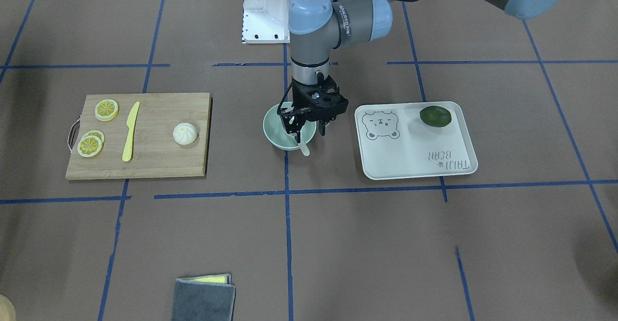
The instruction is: Put spoon and bun in bowl
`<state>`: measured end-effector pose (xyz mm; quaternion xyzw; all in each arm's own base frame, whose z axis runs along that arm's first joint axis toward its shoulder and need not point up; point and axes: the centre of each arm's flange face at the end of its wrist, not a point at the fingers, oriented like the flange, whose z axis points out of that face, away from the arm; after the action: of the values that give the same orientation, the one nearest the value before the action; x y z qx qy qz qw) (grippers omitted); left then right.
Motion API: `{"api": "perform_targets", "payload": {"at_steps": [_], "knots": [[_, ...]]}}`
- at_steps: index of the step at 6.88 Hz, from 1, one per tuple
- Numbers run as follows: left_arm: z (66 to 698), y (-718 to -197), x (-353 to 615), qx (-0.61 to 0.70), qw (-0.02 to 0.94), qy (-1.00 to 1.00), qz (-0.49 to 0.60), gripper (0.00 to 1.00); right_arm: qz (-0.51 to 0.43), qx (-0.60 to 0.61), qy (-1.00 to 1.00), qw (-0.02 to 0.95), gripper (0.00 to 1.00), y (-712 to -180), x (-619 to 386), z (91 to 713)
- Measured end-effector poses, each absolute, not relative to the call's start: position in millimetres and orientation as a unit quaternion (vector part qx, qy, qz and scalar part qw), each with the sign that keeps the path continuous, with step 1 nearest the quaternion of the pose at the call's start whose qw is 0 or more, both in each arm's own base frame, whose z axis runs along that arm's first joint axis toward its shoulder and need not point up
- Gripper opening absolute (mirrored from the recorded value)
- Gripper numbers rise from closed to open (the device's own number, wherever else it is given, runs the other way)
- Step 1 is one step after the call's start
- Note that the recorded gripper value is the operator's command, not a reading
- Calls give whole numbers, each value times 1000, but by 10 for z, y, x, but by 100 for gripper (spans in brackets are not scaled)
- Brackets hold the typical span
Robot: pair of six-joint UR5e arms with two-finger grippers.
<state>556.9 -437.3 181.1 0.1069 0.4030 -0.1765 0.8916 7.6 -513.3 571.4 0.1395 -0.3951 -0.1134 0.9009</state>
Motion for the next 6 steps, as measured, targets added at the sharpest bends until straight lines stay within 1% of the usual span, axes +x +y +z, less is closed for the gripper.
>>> {"api": "perform_targets", "payload": {"at_steps": [1,2,3,5,6], "knots": [[1903,-4316,5241,145,898,402,-108,100,-117,146,-397,899,100,-5132,72,5641],[2009,-4419,4854,180,902,392,-38,100,-125,157,-399,895,100,-5140,36,5498],[2196,-4633,4348,204,902,378,38,100,-138,170,-403,888,100,-5147,-69,5277],[2877,-5201,2877,238,895,333,180,100,-126,167,-433,877,100,-5061,-463,4726],[3382,-5481,1903,233,891,324,218,100,-111,163,-449,872,100,-5007,-661,4402]]}}
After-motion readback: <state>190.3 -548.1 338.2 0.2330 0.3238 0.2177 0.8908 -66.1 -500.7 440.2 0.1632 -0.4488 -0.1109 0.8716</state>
